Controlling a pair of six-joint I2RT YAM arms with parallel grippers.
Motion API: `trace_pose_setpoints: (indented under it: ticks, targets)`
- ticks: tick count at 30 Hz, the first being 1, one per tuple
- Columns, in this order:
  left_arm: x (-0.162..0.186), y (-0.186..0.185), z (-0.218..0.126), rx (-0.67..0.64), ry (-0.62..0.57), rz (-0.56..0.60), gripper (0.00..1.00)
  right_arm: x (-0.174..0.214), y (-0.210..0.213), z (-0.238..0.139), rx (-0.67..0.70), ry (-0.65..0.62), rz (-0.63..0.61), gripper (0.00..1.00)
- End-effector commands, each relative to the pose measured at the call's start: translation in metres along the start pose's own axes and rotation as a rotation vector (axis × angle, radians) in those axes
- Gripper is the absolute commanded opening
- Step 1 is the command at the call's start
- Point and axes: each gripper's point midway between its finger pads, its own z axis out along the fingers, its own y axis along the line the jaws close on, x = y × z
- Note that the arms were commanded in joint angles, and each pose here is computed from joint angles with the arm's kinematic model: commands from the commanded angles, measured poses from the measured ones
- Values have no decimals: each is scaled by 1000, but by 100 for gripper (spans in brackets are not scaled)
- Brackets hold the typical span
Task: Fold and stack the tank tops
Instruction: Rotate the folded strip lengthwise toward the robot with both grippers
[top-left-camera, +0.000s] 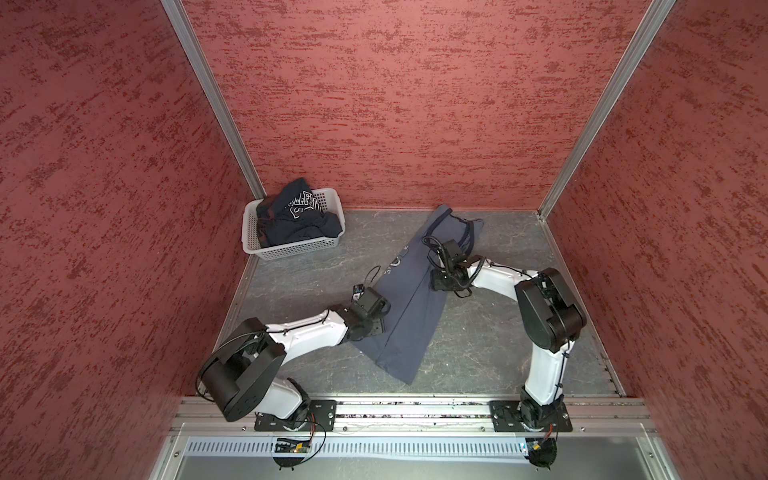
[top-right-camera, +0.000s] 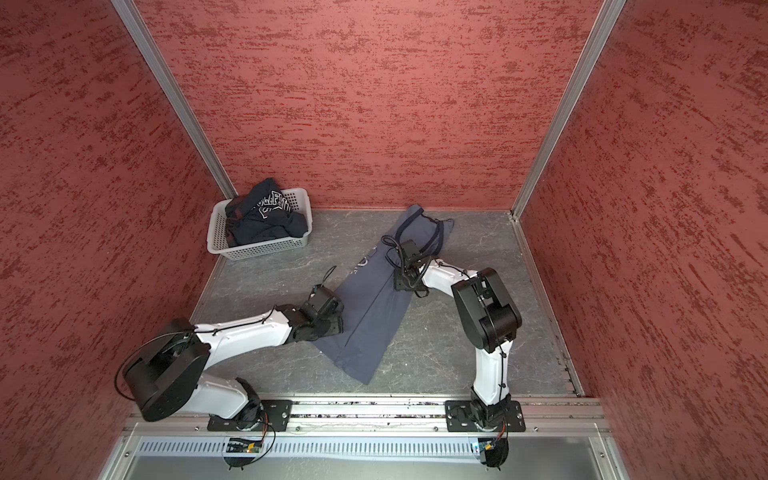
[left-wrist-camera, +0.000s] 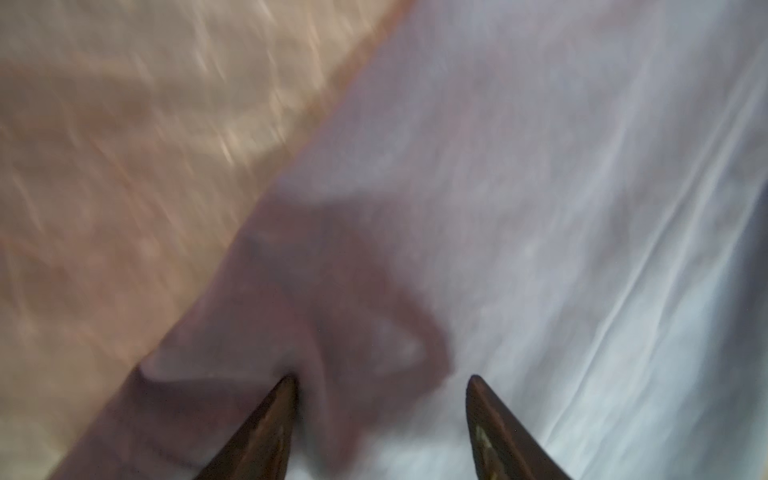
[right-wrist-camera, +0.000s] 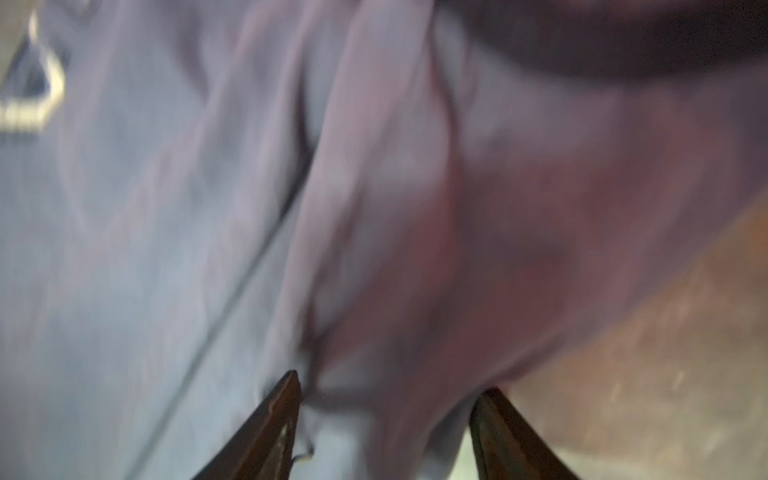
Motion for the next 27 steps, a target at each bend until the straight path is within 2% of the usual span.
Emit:
trace_pose_setpoints:
  ticks: [1,8,12,15,18,20,23,27]
  targets:
    - [73,31,-2,-104,186,-27,66,-8,-13,11,70,3,-41,64]
    - [102,-44,-18,32,139,144,65,-34,8,15,10,-14,-39,65]
    - [106,-65,-29,59,115,209,66,-43,6,-1,32,-33,-40,67]
    - [92,-62,-47,69,61,203,70,-41,-6,-29,77,-51,-16,70]
    - [80,-53,-65,113,28,154,72,-26,-13,-67,56,-75,27,71]
    - [75,-43,-74,143,21,111,72,-6,-11,-92,-7,-84,65,71]
    - [71,-15,-77,121,35,40,73,32,-14,-119,-77,-82,120,71]
    - [77,10,-69,139,112,-42,73,92,-16,-143,-166,-30,198,68]
